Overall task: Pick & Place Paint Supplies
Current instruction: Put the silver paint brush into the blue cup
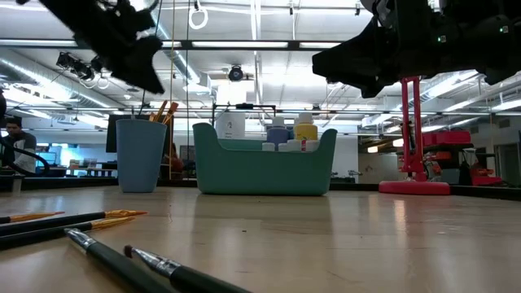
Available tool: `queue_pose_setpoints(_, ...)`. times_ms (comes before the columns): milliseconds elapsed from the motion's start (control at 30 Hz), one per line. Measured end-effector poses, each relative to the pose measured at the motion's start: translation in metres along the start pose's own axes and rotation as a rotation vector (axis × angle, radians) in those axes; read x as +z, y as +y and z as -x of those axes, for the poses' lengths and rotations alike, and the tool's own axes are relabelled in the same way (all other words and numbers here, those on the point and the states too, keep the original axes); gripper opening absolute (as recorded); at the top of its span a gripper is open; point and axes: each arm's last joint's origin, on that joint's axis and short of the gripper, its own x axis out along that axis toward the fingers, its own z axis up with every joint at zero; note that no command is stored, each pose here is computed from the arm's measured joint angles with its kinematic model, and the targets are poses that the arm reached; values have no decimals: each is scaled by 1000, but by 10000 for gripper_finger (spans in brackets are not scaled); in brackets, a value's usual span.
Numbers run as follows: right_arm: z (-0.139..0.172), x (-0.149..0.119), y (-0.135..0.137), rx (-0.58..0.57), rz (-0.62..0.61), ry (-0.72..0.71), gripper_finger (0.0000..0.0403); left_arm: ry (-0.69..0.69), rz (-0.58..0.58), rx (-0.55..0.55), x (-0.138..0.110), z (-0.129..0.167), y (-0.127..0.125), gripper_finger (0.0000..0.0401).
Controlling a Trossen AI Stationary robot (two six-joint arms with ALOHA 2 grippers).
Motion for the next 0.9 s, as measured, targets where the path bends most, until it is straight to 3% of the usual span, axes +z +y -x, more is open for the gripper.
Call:
queue_pose_setpoints(167, 0, 0, 0, 0, 0, 0, 139, -53, 62, -150, 31, 10, -9, 117)
queue_pose_setpoints(333, 0, 0, 0, 13, 0, 0, 139, -93, 156, -423, 53, 21, -21, 116)
queue_pose_setpoints(433, 0, 0, 5, 161, 6, -6, 139, -118, 110, -531, 55, 25, -26, 116)
queue_pose_setpoints(533, 4, 0, 14, 404, 52, -25, 139, -109, 87, -560, 53, 27, -28, 116)
queue_pose_setpoints(600, 7, 1, 20, 499, 59, -33, 139, -102, 83, -565, 51, 28, -29, 116)
queue_pose_setpoints(767, 13, -2, 31, 581, 65, 0, 154, -92, 64, -582, 48, 32, -31, 116)
queue_pose_setpoints(900, 22, -20, 37, 681, 76, 189, 166, -89, 63, -596, 47, 34, -32, 116)
